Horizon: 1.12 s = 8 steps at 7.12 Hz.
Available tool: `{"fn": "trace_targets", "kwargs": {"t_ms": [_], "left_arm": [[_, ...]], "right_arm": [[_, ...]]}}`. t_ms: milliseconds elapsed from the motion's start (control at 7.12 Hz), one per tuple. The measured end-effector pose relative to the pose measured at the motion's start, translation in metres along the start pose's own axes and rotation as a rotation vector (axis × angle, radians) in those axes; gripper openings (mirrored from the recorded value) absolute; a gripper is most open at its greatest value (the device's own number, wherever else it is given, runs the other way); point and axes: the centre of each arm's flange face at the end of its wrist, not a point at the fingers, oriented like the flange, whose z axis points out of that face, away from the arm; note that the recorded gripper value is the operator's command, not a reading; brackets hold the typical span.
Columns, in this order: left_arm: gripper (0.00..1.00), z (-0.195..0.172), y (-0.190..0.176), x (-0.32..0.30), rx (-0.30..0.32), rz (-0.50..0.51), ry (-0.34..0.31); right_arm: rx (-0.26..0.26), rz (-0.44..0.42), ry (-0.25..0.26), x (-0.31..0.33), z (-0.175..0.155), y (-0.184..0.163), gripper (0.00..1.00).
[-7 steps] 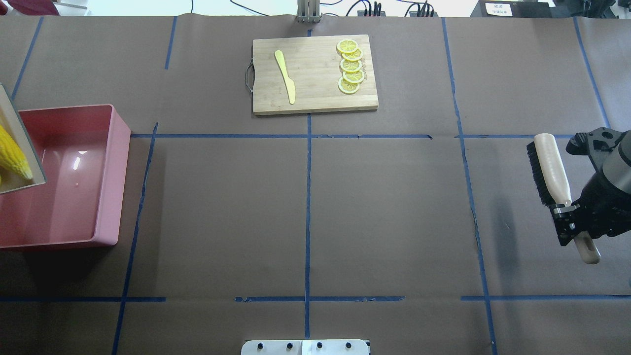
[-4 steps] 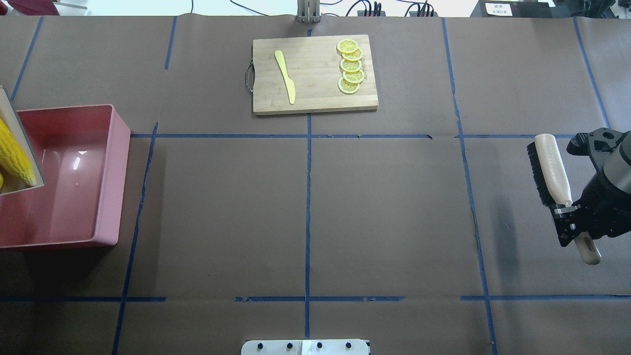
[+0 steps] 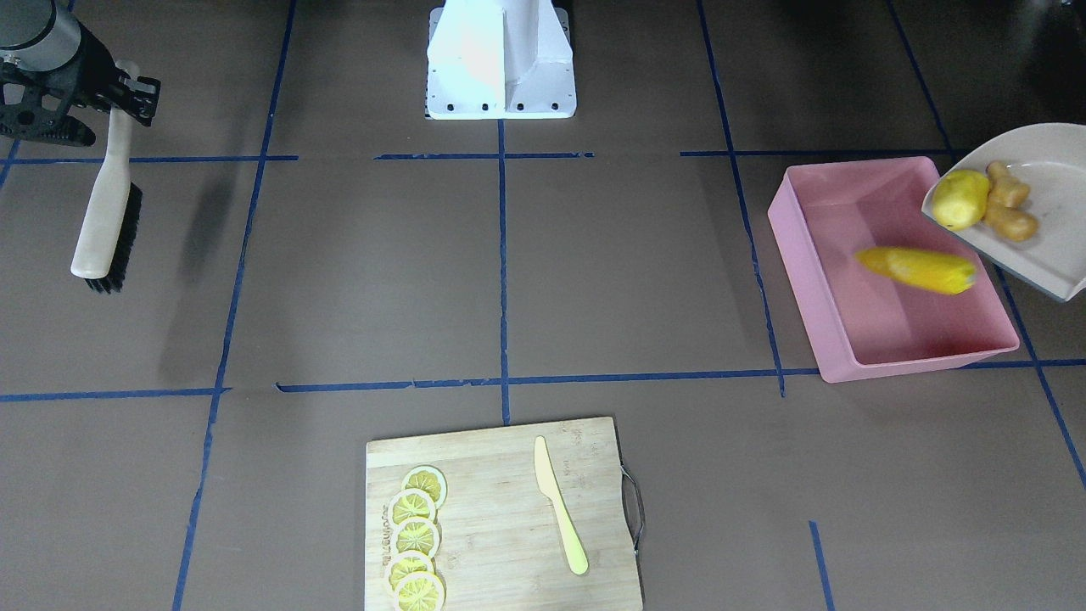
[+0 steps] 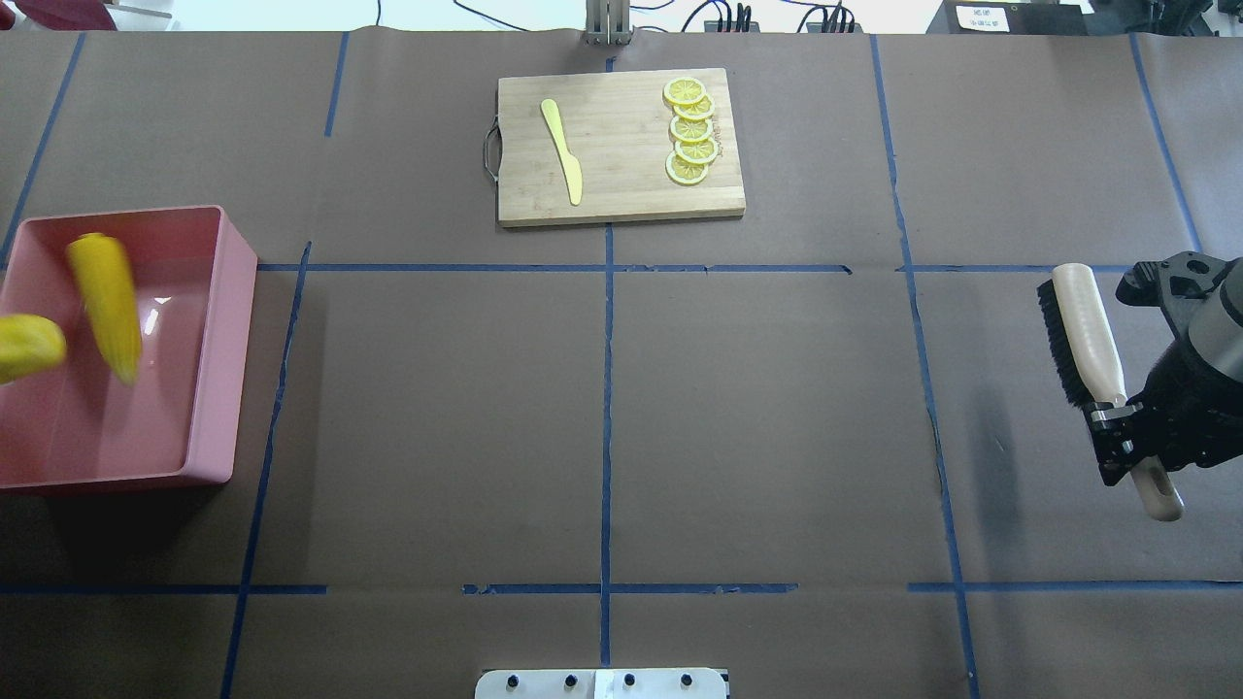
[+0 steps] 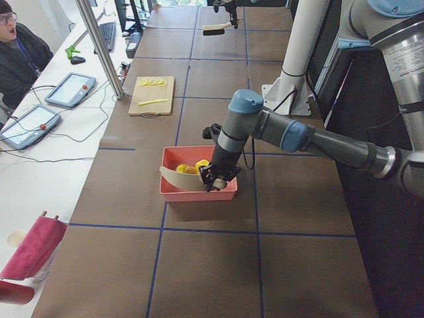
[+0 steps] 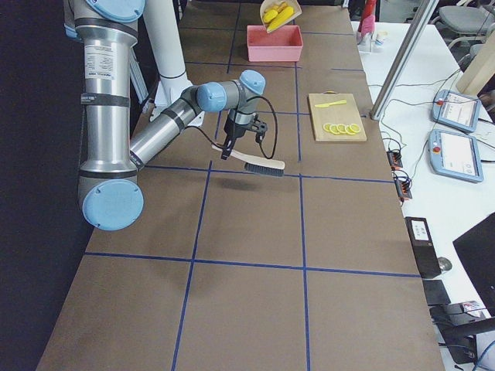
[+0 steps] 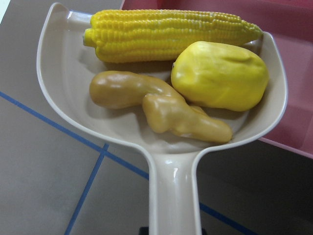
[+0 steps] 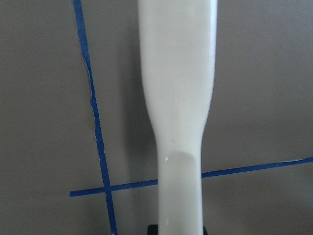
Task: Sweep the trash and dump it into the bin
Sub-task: 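Tilt the dustpan to dump the vegetables into the pink bin, then raise the empty dustpan above the bin with the left gripper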
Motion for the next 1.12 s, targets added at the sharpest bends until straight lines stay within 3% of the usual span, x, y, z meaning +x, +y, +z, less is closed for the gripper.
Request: {"fn": "trace_targets", "kwargs": {"t_ms": [281,842,1123], "left_arm": [[0.0,-0.014,-0.001,0.003,-0.045,0.008,-0.004],[0.0,-0.022,-0.006,0.0,-0.057,0.02,-0.024],[0.0,-0.055,-0.029,-0.007,-0.065,0.019,-0.023]], "right_arm": [[0.0,0.0,0.0,0.0,0.0,0.0,0.02],[0.001,0.001,0.002,0.0,0.0,0.0,0.02],[-0.011,0.007,0.018,0.008,0.008,-0.002,0.03]]}}
